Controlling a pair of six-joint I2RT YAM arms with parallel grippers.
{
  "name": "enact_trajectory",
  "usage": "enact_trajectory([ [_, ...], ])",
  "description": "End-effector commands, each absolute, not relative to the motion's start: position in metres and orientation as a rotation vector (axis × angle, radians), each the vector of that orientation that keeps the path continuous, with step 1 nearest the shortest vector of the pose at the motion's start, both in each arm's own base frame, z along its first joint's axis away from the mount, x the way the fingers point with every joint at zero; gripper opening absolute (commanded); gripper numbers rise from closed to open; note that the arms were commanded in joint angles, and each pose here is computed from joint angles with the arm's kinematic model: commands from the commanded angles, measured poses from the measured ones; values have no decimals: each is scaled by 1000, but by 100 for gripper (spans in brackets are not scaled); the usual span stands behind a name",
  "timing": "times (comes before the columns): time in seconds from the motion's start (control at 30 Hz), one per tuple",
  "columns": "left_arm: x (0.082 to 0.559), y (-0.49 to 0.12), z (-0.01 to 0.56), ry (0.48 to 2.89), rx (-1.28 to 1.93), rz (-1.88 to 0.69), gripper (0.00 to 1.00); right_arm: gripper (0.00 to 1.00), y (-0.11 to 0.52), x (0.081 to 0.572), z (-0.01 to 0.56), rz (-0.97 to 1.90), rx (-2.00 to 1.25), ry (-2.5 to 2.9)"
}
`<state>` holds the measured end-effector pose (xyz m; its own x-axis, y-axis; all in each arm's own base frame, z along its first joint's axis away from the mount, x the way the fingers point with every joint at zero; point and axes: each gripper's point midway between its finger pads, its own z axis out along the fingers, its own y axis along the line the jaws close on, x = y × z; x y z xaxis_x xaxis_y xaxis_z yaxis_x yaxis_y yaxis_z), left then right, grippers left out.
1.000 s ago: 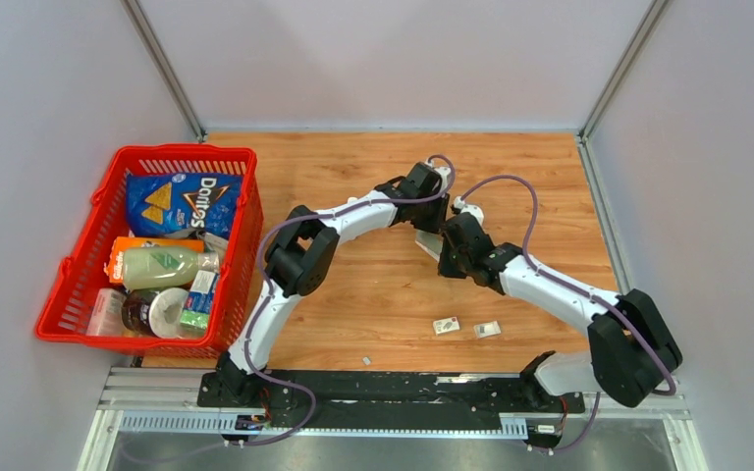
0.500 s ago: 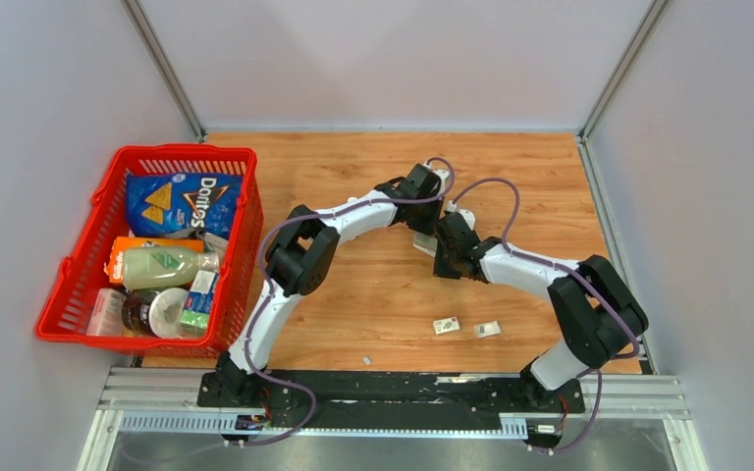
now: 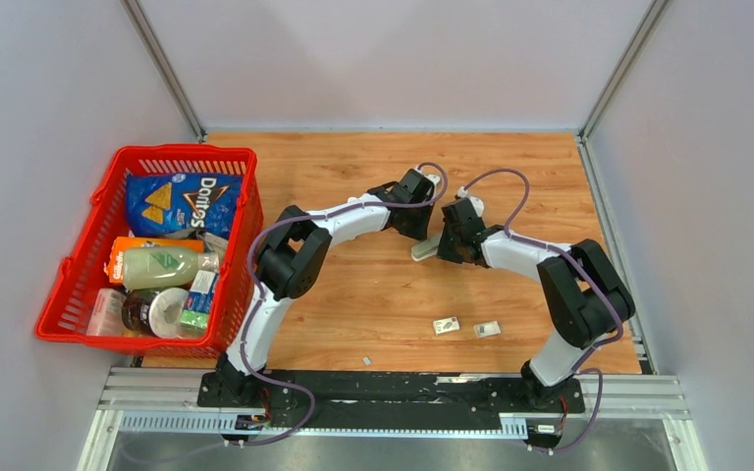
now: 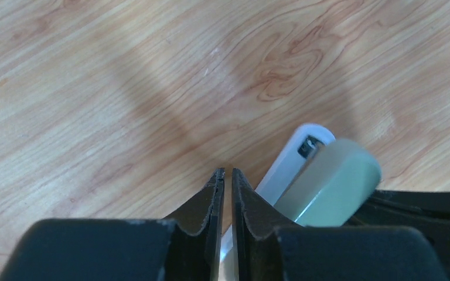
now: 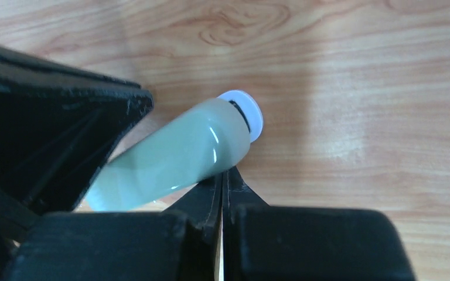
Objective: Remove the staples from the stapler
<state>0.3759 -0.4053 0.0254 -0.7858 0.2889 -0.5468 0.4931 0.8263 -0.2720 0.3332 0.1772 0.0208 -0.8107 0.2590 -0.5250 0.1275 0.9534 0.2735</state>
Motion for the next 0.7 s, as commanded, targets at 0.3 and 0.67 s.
enact_trajectory([
  [0.3,346,-366,41,2567,559,-471,16,0,184,366,33,284,276,2490],
  [0.67,346,-360,75,2524,552,-456,36,22,147,349,89,153,296,2385],
])
